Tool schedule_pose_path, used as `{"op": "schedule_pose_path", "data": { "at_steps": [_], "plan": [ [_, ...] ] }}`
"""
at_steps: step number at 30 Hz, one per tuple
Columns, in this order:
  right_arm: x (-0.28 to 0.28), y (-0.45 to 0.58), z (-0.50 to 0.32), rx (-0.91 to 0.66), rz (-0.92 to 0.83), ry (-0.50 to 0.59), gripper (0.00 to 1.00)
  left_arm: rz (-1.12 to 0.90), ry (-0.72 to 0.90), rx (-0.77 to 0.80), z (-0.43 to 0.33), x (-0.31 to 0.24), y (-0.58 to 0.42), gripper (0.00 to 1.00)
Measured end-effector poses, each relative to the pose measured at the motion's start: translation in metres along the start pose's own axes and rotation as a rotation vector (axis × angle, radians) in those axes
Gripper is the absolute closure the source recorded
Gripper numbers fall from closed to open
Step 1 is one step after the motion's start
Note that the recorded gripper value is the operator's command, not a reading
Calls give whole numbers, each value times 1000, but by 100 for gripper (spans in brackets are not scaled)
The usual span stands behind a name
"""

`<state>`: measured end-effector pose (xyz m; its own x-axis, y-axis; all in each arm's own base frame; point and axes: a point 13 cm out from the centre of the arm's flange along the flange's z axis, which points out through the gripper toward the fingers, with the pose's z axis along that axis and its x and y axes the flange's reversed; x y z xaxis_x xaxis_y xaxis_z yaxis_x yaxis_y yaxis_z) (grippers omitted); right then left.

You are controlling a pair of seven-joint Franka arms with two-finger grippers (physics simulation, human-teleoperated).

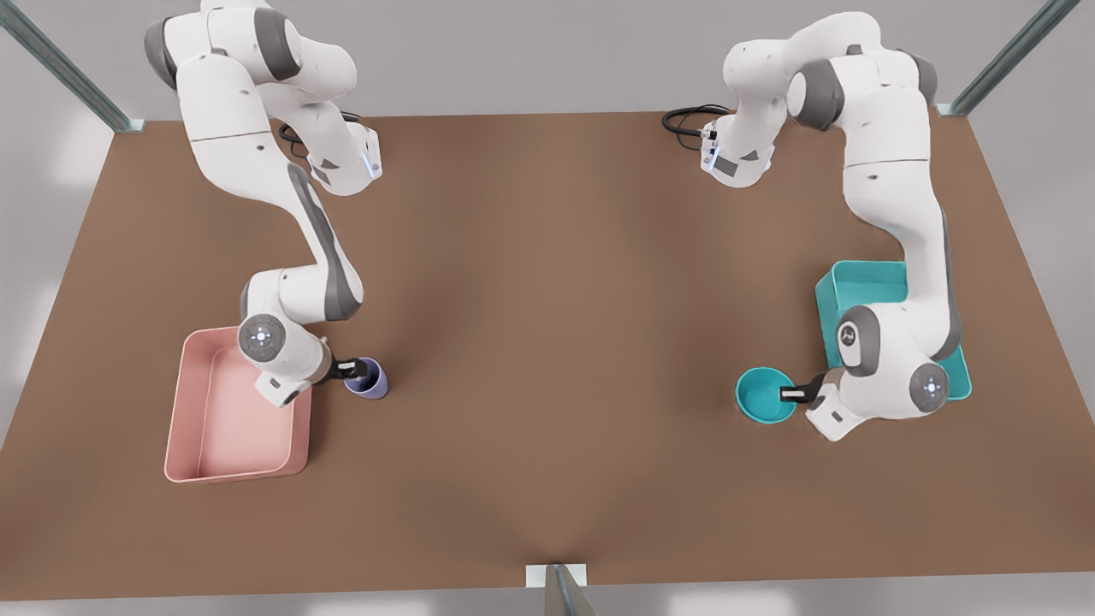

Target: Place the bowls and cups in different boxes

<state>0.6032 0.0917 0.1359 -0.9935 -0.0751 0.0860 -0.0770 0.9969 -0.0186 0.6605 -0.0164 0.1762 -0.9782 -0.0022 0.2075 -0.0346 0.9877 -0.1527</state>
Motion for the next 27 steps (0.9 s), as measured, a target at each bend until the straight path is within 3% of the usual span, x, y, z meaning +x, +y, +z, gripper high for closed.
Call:
{"op": "schedule_pose_path", "data": {
  "at_steps": [5, 9, 11, 15, 16, 17, 18, 19, 20, 21, 24, 27],
  "plan": [
    [2, 1, 21, 2, 4, 10, 0, -235, 74, -70, -47, 94, 189, 79],
    [6, 5, 31, 4, 0, 17, 0, -285, 145, -66, -11, 143, 252, 79],
    [7, 9, 36, 6, -4, 22, 8, -273, 156, -76, 20, 151, 268, 79],
    [8, 11, 44, 7, -6, 31, 34, -241, 119, -112, 55, 145, 303, 79],
    [8, 13, 45, 7, -7, 32, 46, -229, 108, -119, 59, 142, 307, 70],
    [8, 13, 45, 8, -8, 32, 56, -216, 98, -125, 62, 139, 310, 35],
    [7, 14, 45, 8, -8, 31, 71, -203, 87, -129, 64, 136, 312, 22],
    [6, 14, 44, 7, -8, 29, 79, -191, 76, -130, 64, 133, 313, 16],
    [5, 14, 43, 7, -8, 27, 79, -177, 63, -128, 64, 129, 313, 4],
    [3, 14, 41, 5, -8, 23, 79, -162, 42, -123, 57, 124, 312, 0],
    [-5, 13, 18, -1, -8, -7, 79, -84, -77, -130, -24, 107, 280, 0],
    [-17, -18, -48, -11, 17, -71, 79, 97, -162, -170, -118, 84, 165, 0]
  ]
}}
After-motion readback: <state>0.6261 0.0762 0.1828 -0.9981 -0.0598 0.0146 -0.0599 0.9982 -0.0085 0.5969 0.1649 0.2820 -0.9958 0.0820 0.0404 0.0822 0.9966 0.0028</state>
